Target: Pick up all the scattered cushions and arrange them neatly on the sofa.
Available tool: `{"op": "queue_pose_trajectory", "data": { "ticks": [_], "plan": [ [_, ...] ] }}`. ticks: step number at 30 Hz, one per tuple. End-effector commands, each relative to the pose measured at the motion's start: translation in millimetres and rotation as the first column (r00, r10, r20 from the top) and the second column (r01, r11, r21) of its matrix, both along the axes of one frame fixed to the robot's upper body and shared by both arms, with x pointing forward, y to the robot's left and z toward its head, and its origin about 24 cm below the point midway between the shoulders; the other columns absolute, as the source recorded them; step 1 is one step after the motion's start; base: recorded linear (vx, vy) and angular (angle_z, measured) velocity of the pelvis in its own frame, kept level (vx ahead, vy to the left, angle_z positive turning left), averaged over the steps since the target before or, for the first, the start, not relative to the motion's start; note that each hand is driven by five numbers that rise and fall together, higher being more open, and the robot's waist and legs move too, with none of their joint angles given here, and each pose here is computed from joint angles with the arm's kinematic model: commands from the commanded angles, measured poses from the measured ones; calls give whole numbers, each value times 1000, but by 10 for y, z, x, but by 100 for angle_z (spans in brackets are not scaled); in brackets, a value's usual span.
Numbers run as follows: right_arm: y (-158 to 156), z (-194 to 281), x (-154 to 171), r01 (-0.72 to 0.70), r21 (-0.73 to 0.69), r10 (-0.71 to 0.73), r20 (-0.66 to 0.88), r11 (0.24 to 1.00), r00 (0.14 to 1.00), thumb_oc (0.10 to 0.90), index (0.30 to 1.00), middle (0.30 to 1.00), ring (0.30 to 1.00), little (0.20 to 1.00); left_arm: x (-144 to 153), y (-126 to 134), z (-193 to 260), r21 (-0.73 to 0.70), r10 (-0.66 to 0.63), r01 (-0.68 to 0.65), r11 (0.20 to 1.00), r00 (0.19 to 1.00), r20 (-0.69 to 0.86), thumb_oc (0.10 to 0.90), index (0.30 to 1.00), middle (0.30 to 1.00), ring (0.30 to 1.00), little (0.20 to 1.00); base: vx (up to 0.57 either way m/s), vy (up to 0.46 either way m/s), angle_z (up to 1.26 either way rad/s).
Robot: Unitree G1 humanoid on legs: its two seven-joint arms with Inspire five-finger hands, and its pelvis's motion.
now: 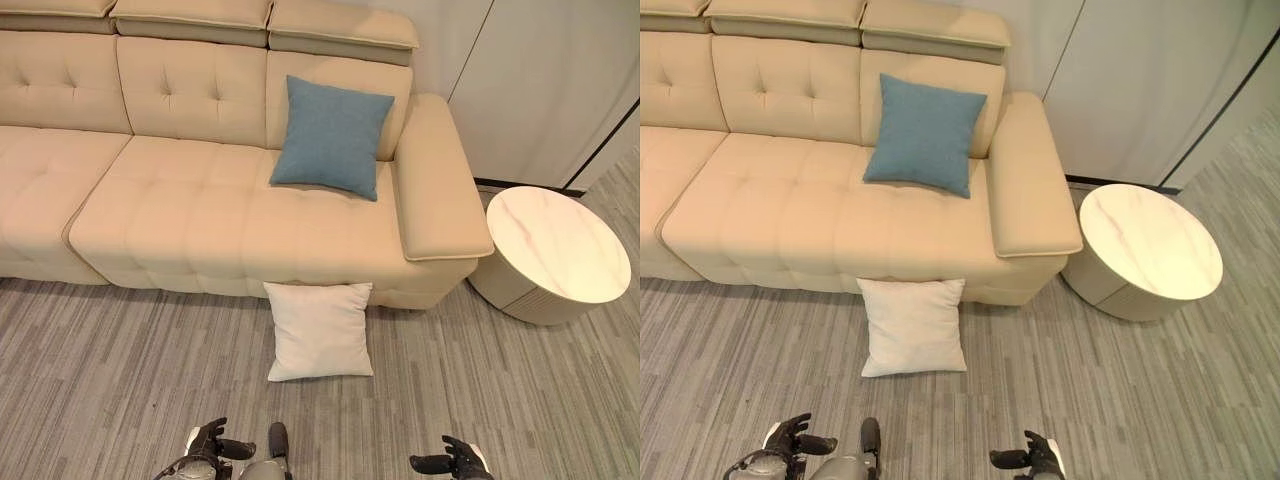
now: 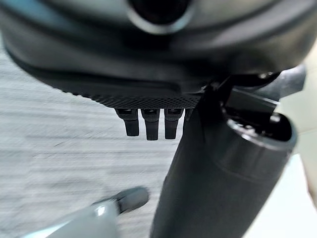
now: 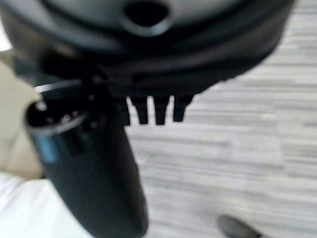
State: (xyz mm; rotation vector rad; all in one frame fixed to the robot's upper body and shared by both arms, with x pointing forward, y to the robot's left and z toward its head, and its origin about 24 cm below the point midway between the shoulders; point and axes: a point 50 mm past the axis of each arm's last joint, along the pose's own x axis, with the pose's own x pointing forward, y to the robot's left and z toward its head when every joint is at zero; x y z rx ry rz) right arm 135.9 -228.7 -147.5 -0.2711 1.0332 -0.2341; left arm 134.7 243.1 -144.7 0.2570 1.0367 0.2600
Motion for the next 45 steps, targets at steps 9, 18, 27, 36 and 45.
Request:
{"op": "queue_pose_trajectory", "data": {
  "ticks": [9, 18, 27, 36, 45],
  "plan": [
    [-251, 264, 384, -15, -82, 28, 159, 997, 987, 800, 900, 900, 900, 900, 36, -7, 24, 33, -51, 50, 998, 998, 28, 800, 900, 900, 900, 900, 181, -7, 27],
    [-270, 258, 349, -10, -84, 24, 161, 996, 987, 800, 900, 900, 900, 900, -83, -44, -38, 22, -47, 47, 999, 999, -21, 800, 900, 900, 900, 900, 82, -119, 17],
    [-372, 308, 368, 37, -91, -18, 195, 995, 981, 800, 900, 900, 900, 900, 160, -219, 17, -7, -102, 103, 995, 993, 51, 800, 900, 900, 900, 900, 1, -98, 42],
    [-322, 230, 241, 35, -85, -22, 149, 996, 989, 800, 900, 900, 900, 900, 47, -126, -9, 10, -89, 89, 996, 996, 7, 800, 900, 900, 900, 900, 186, 98, 19],
    [-223, 212, 286, 15, -57, -7, 145, 998, 989, 800, 900, 900, 900, 900, 138, 27, 76, 41, -68, 65, 997, 996, 54, 800, 900, 900, 900, 900, 120, 172, -34]
  ]
}}
